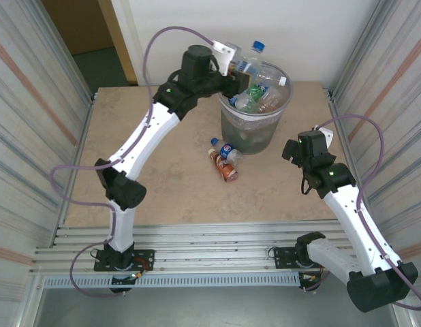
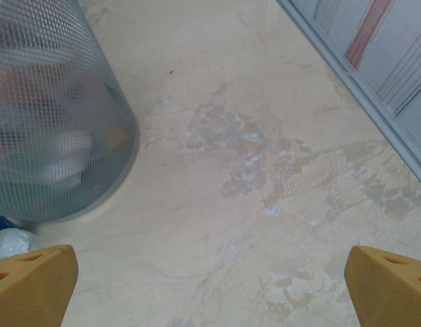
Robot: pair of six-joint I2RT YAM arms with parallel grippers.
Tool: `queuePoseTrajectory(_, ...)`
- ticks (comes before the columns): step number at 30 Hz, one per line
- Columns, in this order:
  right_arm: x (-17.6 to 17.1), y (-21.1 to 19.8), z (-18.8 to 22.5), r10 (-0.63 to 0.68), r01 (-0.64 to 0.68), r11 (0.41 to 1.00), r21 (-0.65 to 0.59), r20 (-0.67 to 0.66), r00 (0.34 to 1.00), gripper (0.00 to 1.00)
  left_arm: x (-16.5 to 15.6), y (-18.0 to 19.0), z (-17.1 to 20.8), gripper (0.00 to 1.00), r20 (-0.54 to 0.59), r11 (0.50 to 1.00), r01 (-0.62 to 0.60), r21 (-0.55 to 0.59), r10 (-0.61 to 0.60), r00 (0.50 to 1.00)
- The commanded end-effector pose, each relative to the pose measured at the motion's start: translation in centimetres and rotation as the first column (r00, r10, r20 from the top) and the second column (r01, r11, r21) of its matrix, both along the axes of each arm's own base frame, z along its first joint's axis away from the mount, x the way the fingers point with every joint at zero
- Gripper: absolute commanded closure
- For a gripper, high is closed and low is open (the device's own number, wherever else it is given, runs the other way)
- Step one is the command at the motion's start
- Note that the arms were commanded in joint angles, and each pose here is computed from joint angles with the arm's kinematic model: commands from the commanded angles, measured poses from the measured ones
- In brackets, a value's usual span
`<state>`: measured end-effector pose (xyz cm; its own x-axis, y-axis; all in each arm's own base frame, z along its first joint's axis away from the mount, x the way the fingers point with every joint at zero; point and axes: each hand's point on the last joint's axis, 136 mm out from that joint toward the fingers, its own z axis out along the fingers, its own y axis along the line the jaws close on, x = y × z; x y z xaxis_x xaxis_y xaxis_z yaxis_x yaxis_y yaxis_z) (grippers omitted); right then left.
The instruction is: Put the plastic bottles in the bin
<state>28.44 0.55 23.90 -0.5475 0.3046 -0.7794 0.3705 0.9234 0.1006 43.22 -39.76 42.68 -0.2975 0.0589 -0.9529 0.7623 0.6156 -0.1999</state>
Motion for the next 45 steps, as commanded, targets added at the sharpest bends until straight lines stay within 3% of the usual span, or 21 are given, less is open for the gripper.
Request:
queuePoseTrajectory(1, 0.1, -0.2, 1.5, -0.002, 0.002, 1.000, 0.006, 0.038, 0.999, 0.01, -1.0, -2.3, 2.1, 0.63, 0.036, 0.997, 0.051, -0.066, -0.048, 0.998)
queuePoseTrajectory(9, 0.1, 0.0, 1.2, 0.002, -0.003, 1.000, 0.015, 0.031, 1.000, 0.01, 0.3, -6.3, -0.2, 0.63, 0.063, 0.994, 0.073, -0.082, -0.068, 0.996)
queuePoseTrajectory(17, 0.3, 0.3, 1.0, 0.009, -0.010, 1.000, 0.024, 0.027, 1.000, 0.01, 2.3, -7.1, -3.9, 0.59, 0.090, 0.999, 0.034, 0.010, -0.035, 0.995)
queuePoseTrajectory(22, 0.7, 0.5, 0.9, 0.016, -0.017, 0.999, 0.031, 0.023, 1.000, 0.01, 3.3, -7.0, -5.5, 0.52, 0.121, 0.997, 0.000, 0.077, -0.009, 0.993)
queuePoseTrajectory(26, 1.1, 0.7, 1.4, 0.028, -0.029, 0.999, 0.025, 0.031, 0.999, 0.01, 3.6, -6.7, -6.2, 0.38, 0.140, 0.992, -0.029, 0.119, 0.013, 0.990)
queuePoseTrajectory(30, 1.8, 0.9, 2.8, 0.046, -0.046, 0.999, 0.010, 0.047, 0.998, 0.01, 3.2, -6.7, -5.3, 0.27, 0.156, 0.993, -0.029, 0.116, 0.010, 0.988)
queuePoseTrajectory(45, 6.6, 2.3, 9.6, 0.120, -0.120, 0.993, -0.007, 0.167, 0.979, 0.02, 1.1, -4.3, -1.0, 0.28, 0.230, 0.988, -0.112, 0.110, 0.085, 0.969)
